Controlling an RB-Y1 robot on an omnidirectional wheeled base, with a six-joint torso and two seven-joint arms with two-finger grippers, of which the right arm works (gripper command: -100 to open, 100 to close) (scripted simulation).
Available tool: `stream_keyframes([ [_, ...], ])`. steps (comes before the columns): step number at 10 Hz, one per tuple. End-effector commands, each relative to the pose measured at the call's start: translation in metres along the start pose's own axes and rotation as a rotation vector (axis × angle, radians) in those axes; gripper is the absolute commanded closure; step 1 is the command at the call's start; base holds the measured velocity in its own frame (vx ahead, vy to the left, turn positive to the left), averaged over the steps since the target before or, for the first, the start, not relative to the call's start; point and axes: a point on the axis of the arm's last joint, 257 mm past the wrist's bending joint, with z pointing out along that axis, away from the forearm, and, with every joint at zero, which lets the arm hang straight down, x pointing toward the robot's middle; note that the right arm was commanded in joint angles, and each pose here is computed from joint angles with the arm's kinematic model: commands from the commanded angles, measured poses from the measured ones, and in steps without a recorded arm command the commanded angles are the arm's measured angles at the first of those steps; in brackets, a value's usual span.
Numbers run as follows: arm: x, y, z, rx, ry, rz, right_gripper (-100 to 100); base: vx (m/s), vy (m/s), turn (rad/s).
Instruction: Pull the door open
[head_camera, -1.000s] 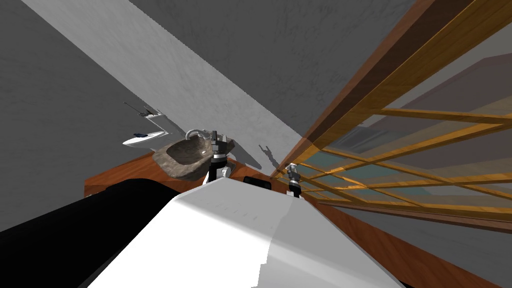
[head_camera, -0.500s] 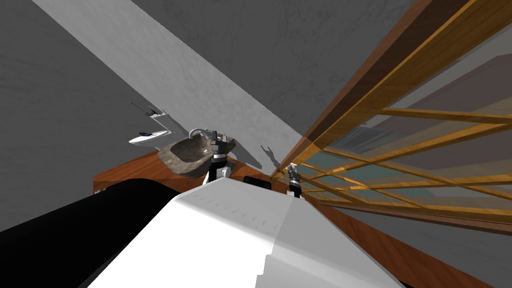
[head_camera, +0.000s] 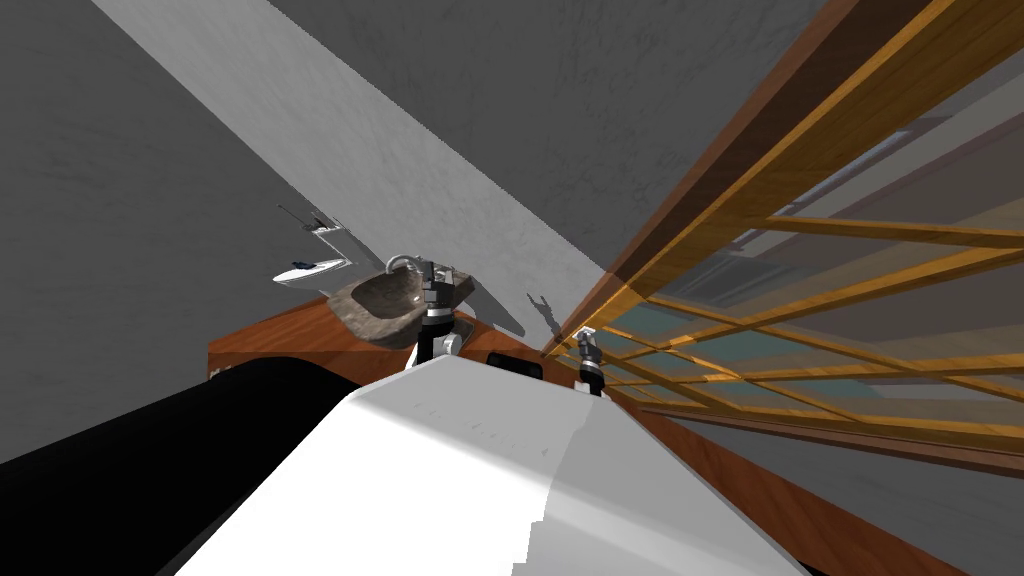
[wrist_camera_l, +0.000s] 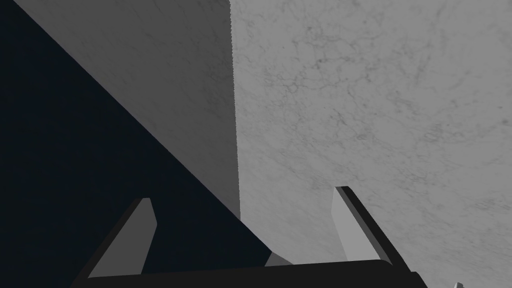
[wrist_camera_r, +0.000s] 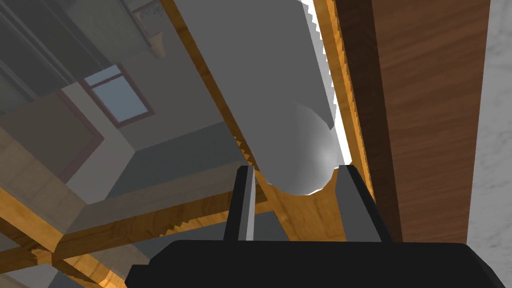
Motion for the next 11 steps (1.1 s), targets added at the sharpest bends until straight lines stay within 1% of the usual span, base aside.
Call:
stream_keyframes([
  [1,0.0031,0.0075,0.0007,-0.008,0.002,0.068,100,-0.040,-0.010,0.050],
  [2,0.0023,0.0067,0.0011,-0.006,-0.001,0.101,100,-0.044,-0.005,0.050],
  [3,0.0023,0.0067,0.0011,-0.006,-0.001,0.108,100,-0.031,-0.007,0.019],
  [6,-0.0003,0.0044,0.0023,-0.002,-0.009,0.218,100,-0.032,-0.002,0.056],
  [7,-0.0003,0.0044,0.0023,-0.002,-0.009,0.226,100,-0.029,-0.007,0.024],
  [9,-0.0020,0.0026,0.0030,0.001,-0.016,0.304,100,-0.033,-0.011,0.040],
  [10,-0.0020,0.0026,0.0030,0.001,-0.016,0.314,100,-0.031,-0.009,0.038],
  [11,-0.0028,0.0017,0.0034,0.002,-0.019,0.356,100,-0.023,-0.005,0.051],
])
